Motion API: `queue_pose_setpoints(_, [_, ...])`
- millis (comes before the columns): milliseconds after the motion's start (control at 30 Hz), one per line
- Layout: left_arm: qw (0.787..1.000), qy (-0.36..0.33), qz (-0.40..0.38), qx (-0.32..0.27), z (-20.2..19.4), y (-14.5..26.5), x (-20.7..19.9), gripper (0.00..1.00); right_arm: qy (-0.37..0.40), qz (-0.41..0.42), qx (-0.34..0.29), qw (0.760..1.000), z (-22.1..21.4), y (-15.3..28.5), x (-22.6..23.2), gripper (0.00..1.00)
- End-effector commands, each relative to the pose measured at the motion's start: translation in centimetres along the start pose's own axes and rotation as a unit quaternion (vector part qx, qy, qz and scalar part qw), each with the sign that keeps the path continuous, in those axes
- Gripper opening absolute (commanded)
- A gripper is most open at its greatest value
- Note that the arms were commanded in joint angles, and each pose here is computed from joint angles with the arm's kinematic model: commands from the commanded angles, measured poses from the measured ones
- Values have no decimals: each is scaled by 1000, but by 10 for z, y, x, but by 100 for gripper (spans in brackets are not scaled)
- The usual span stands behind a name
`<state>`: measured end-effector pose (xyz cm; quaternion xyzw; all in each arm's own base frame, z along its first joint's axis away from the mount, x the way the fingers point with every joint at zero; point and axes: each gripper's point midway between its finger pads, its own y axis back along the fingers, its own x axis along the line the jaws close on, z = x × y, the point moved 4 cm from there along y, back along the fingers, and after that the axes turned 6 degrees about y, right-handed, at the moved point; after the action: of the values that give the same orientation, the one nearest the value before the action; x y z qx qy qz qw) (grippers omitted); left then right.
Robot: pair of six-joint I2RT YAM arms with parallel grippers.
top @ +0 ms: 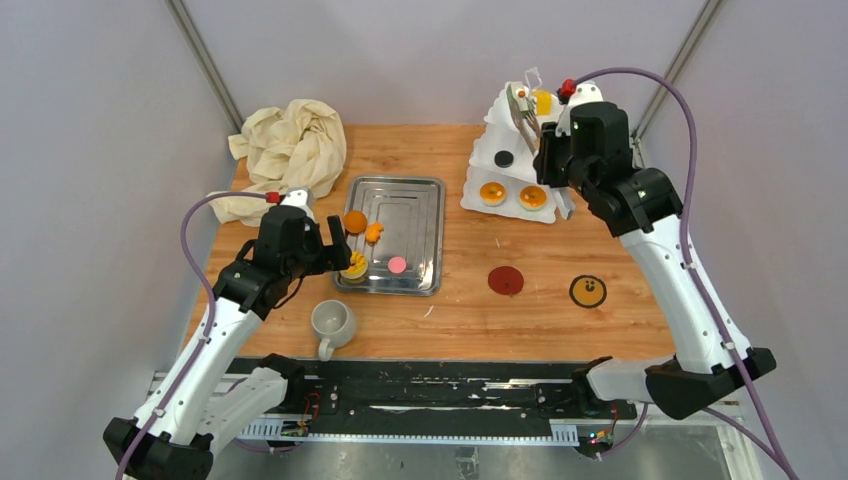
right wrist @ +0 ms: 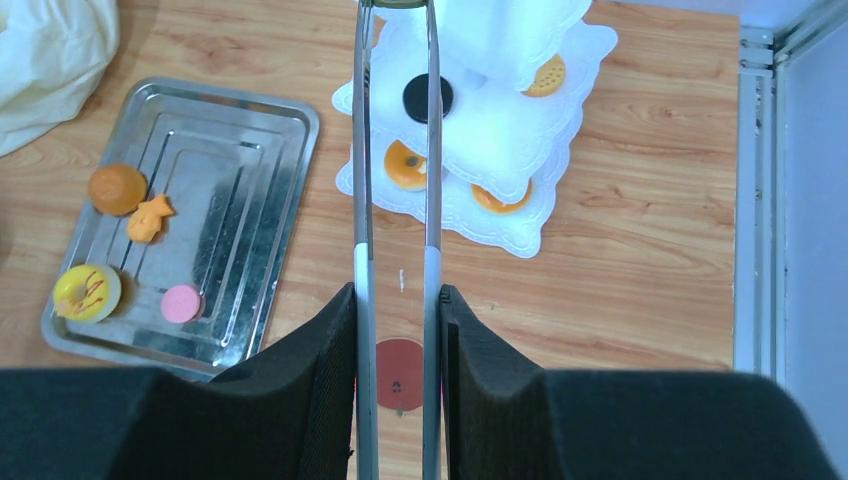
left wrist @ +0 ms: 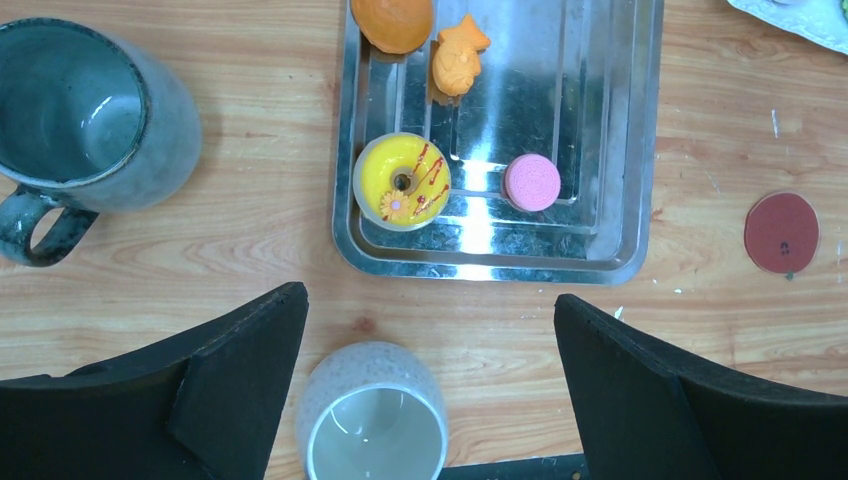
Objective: Serve the afternoon tea
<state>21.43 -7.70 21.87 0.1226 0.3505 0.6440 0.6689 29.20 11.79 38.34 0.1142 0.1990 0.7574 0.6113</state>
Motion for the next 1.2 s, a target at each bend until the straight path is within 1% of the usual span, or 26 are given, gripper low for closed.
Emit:
queue_pose_setpoints(0, [1000,2,-11,-19,11,2,-4,98,2,7,-4,1000,15,-9,-8,3])
queue_pose_setpoints(333, [1000,-3,-5,-20,9,4,-1,98,-15,-8,21,1000,12,-43,-16,5])
queue_pose_setpoints(467, [1000,-6,-2,-20,9,4,0,98,-23,-16,25,999,7,-51,-21,8])
queue_pose_setpoints(533, [1000,-6,-2,-20,9,4,0,98,-25,-17,28,999,5,-53,-21,14])
queue_pose_setpoints(633, [1000,-6,-2,-20,8,3,1,98,-26,-17,32,999,3,-56,-21,27])
queue_pose_setpoints(700, [1000,-5,-3,-19,8,3,0,98,-27,-17,34,999,2,-58,-22,31])
queue_pose_setpoints(967, [1000,-5,-2,-20,9,3,0,98,-28,-17,37,999,1,-61,-24,38])
queue_pose_setpoints(1167, [1000,-5,-2,-20,9,3,0,98,-34,-4,17,999,9,-46,-22,41])
